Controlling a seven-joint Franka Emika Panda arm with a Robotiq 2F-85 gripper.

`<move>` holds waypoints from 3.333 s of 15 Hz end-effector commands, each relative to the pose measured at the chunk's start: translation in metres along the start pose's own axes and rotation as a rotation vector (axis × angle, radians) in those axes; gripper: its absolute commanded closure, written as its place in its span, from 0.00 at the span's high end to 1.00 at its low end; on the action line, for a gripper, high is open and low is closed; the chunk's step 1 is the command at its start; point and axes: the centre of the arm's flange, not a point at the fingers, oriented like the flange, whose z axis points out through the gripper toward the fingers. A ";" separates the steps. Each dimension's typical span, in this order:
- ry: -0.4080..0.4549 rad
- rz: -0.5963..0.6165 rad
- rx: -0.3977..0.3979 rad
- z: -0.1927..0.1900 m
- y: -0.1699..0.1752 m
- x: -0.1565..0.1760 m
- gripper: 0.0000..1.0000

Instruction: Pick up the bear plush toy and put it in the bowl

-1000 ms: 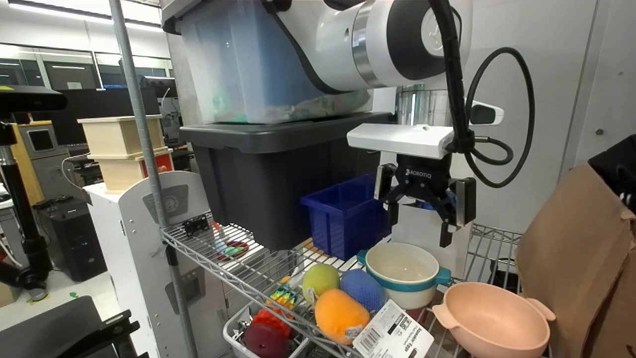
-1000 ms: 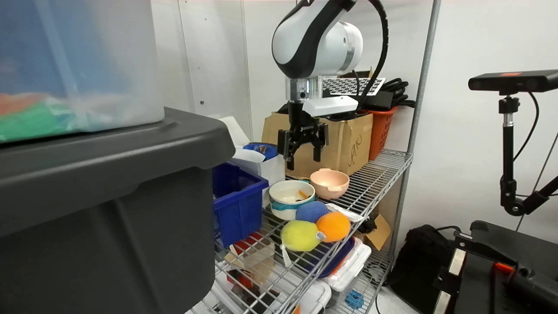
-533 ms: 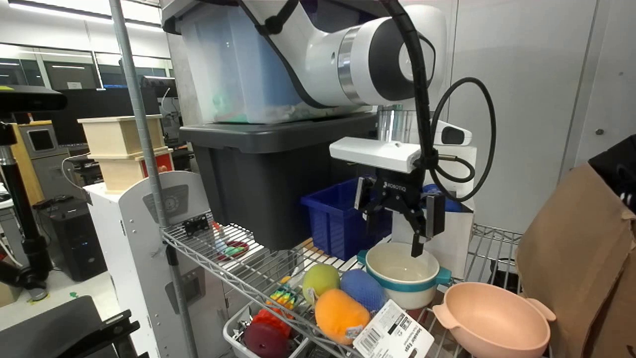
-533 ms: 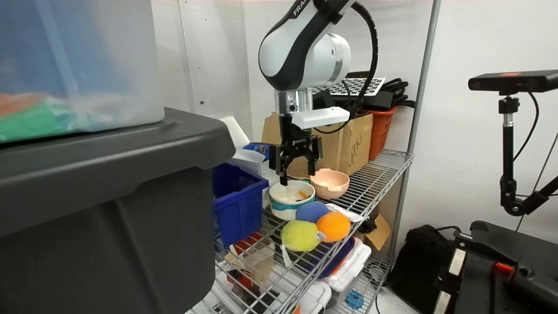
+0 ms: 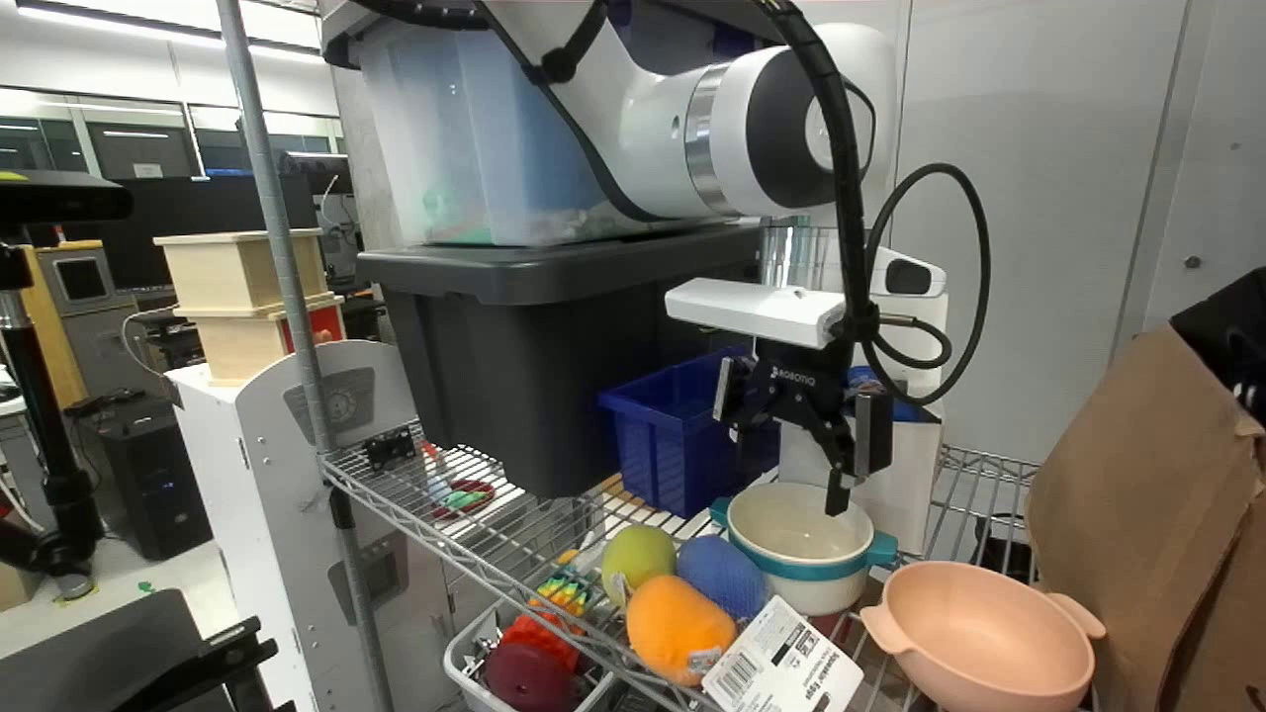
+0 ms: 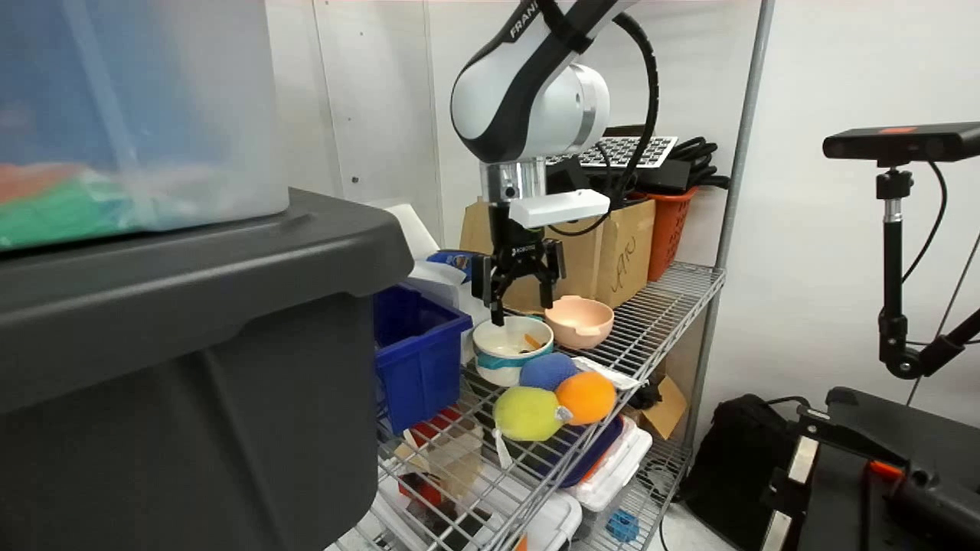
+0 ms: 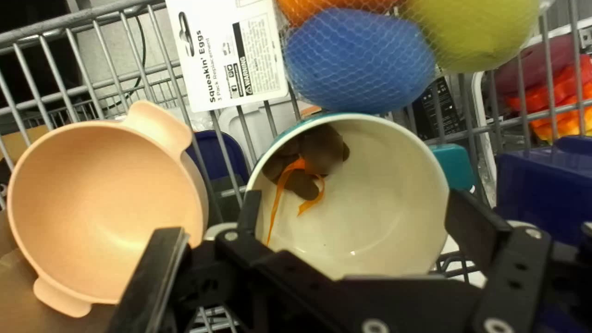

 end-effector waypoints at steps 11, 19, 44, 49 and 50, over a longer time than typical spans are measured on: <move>-0.064 0.008 -0.003 0.040 -0.009 0.008 1.00; -0.048 0.011 -0.003 0.031 -0.009 0.019 1.00; -0.024 0.014 -0.023 0.056 -0.008 0.044 1.00; -0.041 0.010 -0.043 0.069 0.000 0.036 1.00; -0.041 0.010 -0.044 0.068 0.001 0.035 1.00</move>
